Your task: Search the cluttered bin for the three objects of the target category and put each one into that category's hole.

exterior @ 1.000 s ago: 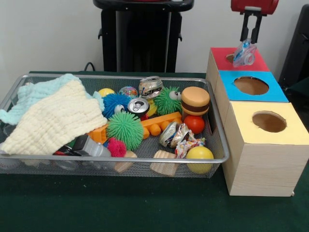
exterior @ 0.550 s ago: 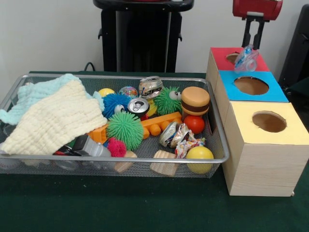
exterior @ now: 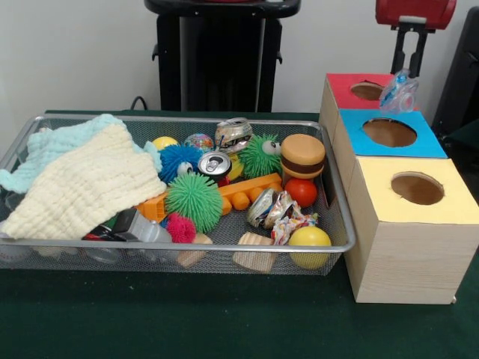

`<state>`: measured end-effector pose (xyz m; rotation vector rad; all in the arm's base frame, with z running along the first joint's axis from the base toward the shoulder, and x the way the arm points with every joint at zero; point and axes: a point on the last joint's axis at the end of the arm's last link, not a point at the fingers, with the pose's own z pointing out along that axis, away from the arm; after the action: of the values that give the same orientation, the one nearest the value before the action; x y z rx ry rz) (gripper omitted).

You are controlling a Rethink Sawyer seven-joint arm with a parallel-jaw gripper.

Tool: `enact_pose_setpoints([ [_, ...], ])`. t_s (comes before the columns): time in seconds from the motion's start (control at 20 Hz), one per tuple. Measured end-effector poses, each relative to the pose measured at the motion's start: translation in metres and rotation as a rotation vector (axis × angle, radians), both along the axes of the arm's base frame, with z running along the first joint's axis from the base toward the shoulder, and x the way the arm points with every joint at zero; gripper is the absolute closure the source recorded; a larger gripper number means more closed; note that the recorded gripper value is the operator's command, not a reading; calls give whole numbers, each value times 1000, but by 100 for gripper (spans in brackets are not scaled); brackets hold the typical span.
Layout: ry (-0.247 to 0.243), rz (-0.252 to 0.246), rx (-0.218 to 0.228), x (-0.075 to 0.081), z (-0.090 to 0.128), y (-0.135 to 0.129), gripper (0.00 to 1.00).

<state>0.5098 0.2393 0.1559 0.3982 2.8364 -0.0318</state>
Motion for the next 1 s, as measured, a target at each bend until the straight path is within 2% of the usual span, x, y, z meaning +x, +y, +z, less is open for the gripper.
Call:
enact_pose_setpoints([
  [0.35, -10, -6, -2, 9, -3, 7, 100],
  [0.6, 11, -13, -8, 8, -15, 5, 100],
  [1.0, 35, -49, -18, 12, -28, -16, 100],
])
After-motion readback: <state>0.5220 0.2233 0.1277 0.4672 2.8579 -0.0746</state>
